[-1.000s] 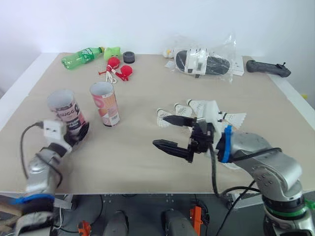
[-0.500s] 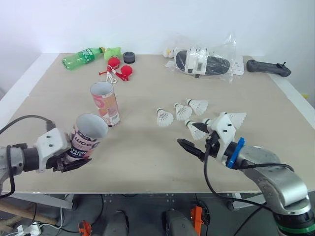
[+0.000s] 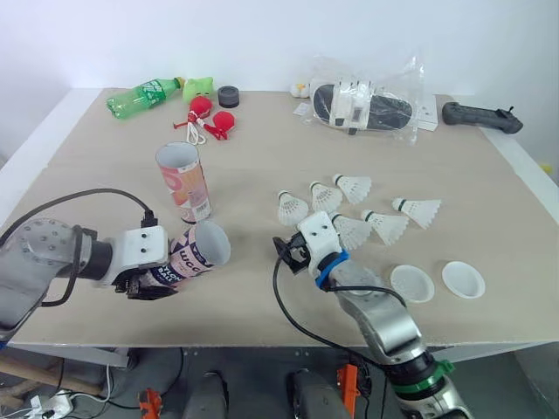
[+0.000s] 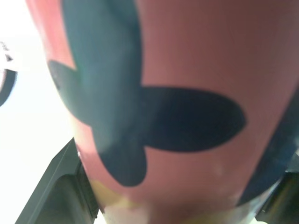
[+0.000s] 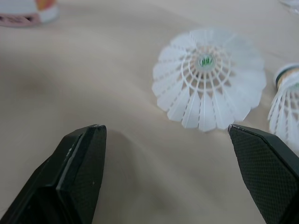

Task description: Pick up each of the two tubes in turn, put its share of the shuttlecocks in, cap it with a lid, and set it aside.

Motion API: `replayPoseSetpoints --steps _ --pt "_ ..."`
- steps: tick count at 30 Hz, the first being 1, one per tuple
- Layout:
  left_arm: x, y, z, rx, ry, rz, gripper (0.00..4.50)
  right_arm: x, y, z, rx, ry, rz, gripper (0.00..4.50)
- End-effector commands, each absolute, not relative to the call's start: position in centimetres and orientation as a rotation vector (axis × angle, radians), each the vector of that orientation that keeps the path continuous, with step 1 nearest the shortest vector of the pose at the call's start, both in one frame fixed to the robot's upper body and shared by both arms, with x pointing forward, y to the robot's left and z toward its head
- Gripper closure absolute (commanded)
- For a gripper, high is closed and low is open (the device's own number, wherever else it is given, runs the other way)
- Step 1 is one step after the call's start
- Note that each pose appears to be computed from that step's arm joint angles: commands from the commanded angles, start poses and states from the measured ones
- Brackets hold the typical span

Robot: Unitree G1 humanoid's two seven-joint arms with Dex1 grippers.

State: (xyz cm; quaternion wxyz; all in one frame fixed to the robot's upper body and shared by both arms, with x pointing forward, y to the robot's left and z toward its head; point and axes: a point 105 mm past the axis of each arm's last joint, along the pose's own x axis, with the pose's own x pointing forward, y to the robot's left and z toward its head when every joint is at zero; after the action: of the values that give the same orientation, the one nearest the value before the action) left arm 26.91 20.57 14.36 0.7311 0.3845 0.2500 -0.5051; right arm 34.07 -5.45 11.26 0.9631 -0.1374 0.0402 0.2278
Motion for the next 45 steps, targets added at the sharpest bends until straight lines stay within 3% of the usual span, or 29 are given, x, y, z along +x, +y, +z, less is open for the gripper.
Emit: replayPoseSetpoints --steps 1,17,18,19,21,26,28,37,45 --pt "27.2 20.3 15.1 0.857 0.527 -1.109 1.33 35.2 -4.7 12.8 -0.292 0.006 0.436 0.0" --pt "27.5 19.9 14.9 0.837 0.506 -1.114 1.33 39.8 -1.9 13.2 -0.221 -0.005 0.374 0.0" --pt "27.6 19.9 14.9 0.836 0.505 -1.112 1.35 40.0 -1.8 13.0 -0.206 0.005 0.373 0.42" --pt "27.6 19.9 14.9 0.835 0.505 -1.111 1.35 40.1 -1.6 12.9 -0.192 0.01 0.377 0.42" --pt "27.7 20.0 14.8 0.834 0.506 -1.11 1.35 40.2 -1.2 12.6 -0.183 0.017 0.397 1.12" --pt "27.7 19.9 14.6 0.828 0.505 -1.114 1.35 40.4 -1.0 12.4 -0.166 0.012 0.399 3.69" --pt "27.8 19.8 14.6 0.826 0.504 -1.115 1.35 40.5 -0.9 12.5 -0.162 0.009 0.402 4.48" --pt "28.0 19.7 14.4 0.824 0.503 -1.12 1.35 39.5 -0.5 13.6 -0.142 -0.027 0.44 4.48" --pt "27.9 19.4 14.0 0.813 0.505 -1.132 1.35 35.1 -1.2 20.5 -0.065 -0.139 0.59 4.48"
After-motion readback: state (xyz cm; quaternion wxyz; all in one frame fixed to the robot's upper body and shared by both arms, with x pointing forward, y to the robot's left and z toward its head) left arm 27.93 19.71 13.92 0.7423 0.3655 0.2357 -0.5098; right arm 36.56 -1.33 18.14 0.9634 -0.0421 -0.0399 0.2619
